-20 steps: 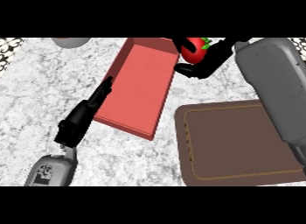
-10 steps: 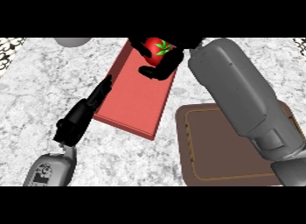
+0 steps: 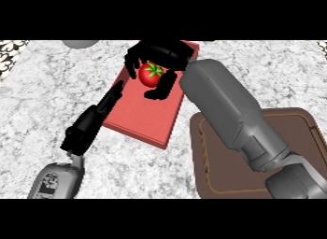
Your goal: Pick the tomato from the tray and place it in the cardboard box
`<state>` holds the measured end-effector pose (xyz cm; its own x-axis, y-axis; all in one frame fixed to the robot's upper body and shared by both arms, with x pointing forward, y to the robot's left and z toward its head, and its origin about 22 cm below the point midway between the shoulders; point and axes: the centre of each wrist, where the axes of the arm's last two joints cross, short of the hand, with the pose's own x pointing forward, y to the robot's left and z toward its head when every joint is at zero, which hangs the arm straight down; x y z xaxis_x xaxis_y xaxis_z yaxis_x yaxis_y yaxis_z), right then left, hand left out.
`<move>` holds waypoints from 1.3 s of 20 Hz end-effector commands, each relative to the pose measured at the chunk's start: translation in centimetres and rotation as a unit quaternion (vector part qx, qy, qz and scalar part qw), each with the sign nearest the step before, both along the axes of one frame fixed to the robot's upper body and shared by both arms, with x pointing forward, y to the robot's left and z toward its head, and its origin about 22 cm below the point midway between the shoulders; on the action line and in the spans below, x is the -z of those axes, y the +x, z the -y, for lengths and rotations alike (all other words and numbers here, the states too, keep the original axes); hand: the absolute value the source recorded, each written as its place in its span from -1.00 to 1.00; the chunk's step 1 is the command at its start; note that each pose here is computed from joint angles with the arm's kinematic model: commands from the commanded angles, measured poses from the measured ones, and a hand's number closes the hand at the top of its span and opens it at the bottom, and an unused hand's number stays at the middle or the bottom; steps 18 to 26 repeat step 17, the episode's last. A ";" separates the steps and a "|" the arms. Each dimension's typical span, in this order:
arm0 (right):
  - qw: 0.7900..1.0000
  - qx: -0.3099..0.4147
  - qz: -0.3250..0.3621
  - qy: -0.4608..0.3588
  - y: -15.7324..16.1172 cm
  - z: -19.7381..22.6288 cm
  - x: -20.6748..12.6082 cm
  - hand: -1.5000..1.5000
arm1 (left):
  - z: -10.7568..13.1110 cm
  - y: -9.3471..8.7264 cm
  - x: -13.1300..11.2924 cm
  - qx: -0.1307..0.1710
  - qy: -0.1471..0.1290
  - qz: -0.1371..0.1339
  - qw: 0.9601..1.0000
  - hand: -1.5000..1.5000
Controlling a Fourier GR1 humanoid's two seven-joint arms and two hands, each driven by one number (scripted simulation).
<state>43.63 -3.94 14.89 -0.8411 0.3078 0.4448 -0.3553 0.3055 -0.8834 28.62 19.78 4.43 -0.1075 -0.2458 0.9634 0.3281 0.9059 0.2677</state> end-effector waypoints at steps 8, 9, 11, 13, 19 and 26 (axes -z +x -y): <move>0.987 -0.008 -0.141 0.080 1.1 1.0 2.3 -1.00 | 1.3 0.2 0.3 0.026 -0.006 0.007 1.000 0.00; 0.979 -0.006 -0.170 0.111 1.1 1.8 3.3 -1.00 | 1.2 0.5 -0.8 0.018 -0.007 0.015 1.000 0.00; 0.965 0.001 -0.195 0.178 1.5 2.0 2.6 -1.00 | -0.2 0.5 -0.1 0.011 0.002 0.012 1.000 0.00; 0.949 0.003 -0.225 0.219 2.3 3.5 1.5 -1.00 | 1.0 0.1 0.0 0.008 -0.010 0.010 1.000 0.00; 0.923 0.014 -0.285 0.259 3.4 5.8 -0.2 -1.00 | 0.9 0.2 0.0 0.012 -0.005 0.006 1.000 0.00; 0.923 0.014 -0.285 0.259 3.4 5.8 -0.2 -1.00 | 0.9 0.2 0.0 0.012 -0.005 0.006 1.000 0.00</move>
